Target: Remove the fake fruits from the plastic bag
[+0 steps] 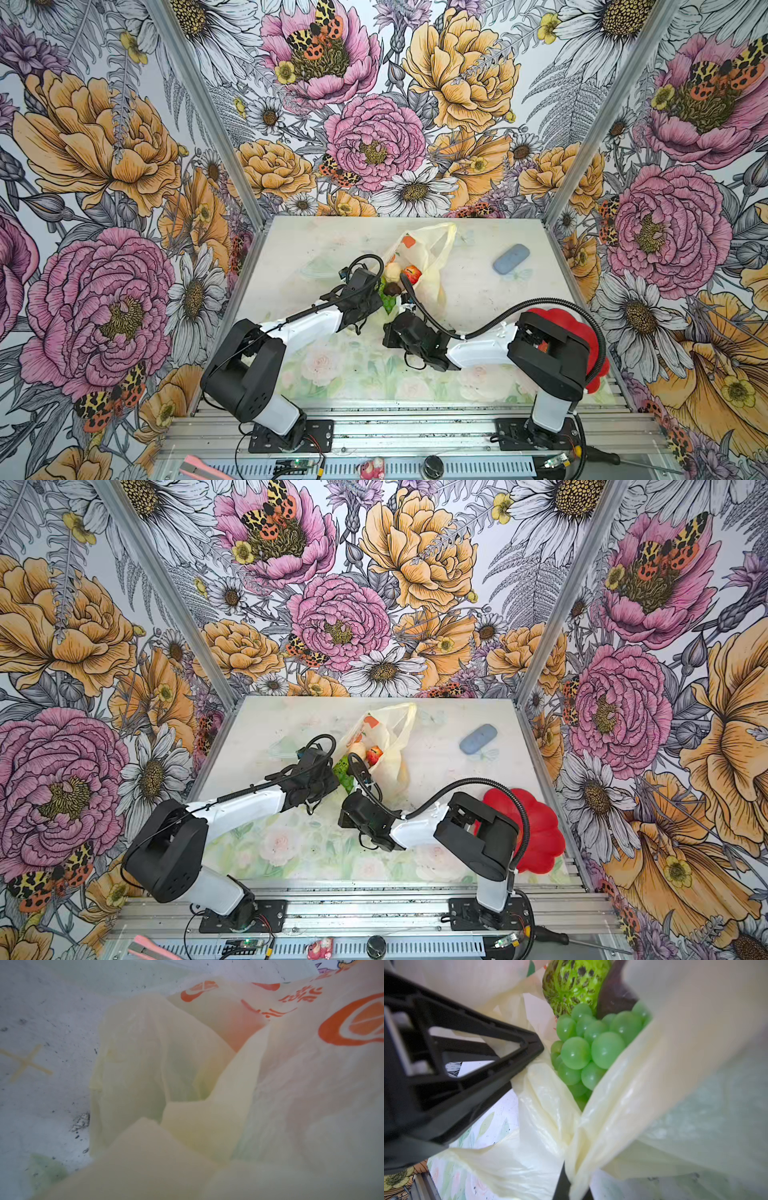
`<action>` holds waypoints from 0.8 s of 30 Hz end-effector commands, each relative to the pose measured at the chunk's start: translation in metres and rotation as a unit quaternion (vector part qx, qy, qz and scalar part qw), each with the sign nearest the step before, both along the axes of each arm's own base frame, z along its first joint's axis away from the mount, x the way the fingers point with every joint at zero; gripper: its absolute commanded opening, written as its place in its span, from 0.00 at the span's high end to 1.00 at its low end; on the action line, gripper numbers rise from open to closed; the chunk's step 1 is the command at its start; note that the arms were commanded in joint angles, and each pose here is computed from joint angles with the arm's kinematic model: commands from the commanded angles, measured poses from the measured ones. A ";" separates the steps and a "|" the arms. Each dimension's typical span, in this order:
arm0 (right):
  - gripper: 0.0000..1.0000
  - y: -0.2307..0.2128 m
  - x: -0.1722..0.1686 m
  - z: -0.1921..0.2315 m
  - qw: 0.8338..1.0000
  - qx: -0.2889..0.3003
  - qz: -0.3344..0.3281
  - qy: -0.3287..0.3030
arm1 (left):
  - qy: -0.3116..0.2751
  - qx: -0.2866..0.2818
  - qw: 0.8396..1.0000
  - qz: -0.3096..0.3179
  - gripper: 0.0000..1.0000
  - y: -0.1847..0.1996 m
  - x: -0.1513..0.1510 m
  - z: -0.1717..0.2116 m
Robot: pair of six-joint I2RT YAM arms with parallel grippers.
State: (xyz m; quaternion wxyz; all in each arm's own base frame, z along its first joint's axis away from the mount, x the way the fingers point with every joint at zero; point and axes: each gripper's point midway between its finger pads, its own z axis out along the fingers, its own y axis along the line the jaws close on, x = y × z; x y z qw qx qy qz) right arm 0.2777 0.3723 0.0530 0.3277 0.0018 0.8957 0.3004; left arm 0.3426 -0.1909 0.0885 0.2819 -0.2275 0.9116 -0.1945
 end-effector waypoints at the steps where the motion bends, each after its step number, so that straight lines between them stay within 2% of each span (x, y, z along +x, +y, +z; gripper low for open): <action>1: 1.00 -0.010 0.018 -0.010 0.999 -0.037 -0.019 -0.024 | -0.015 -0.020 0.999 -0.022 0.99 -0.004 -0.004 0.017; 6: 1.00 -0.032 0.042 -0.009 0.994 -0.075 -0.059 -0.048 | -0.034 -0.039 0.998 -0.034 1.00 0.002 -0.019 0.040; 11: 1.00 -0.062 0.059 -0.009 0.990 -0.087 -0.100 -0.049 | -0.046 -0.074 0.995 -0.039 1.00 0.014 -0.035 0.053; 15: 1.00 -0.070 0.061 -0.002 0.990 -0.084 -0.104 -0.052 | -0.052 -0.077 0.995 -0.027 1.00 0.033 -0.039 0.053; 17: 1.00 -0.063 0.057 0.006 0.993 -0.065 -0.081 -0.058 | -0.058 -0.074 0.995 -0.029 1.00 0.036 -0.037 0.052; 18: 0.96 -0.057 0.053 0.012 0.995 -0.051 -0.063 -0.063 | -0.061 -0.071 0.995 -0.037 1.00 0.035 -0.035 0.052; 20: 0.78 -0.046 0.045 0.028 0.997 -0.024 -0.027 -0.067 | -0.062 -0.057 0.995 -0.047 1.00 0.033 -0.031 0.049; 22: 0.56 -0.041 0.033 0.046 0.997 -0.004 0.006 -0.078 | -0.062 -0.041 0.996 -0.054 1.00 0.033 -0.027 0.046; 24: 0.43 -0.042 0.022 0.062 0.996 0.002 0.030 -0.087 | -0.059 -0.024 0.997 -0.053 1.00 0.037 -0.024 0.042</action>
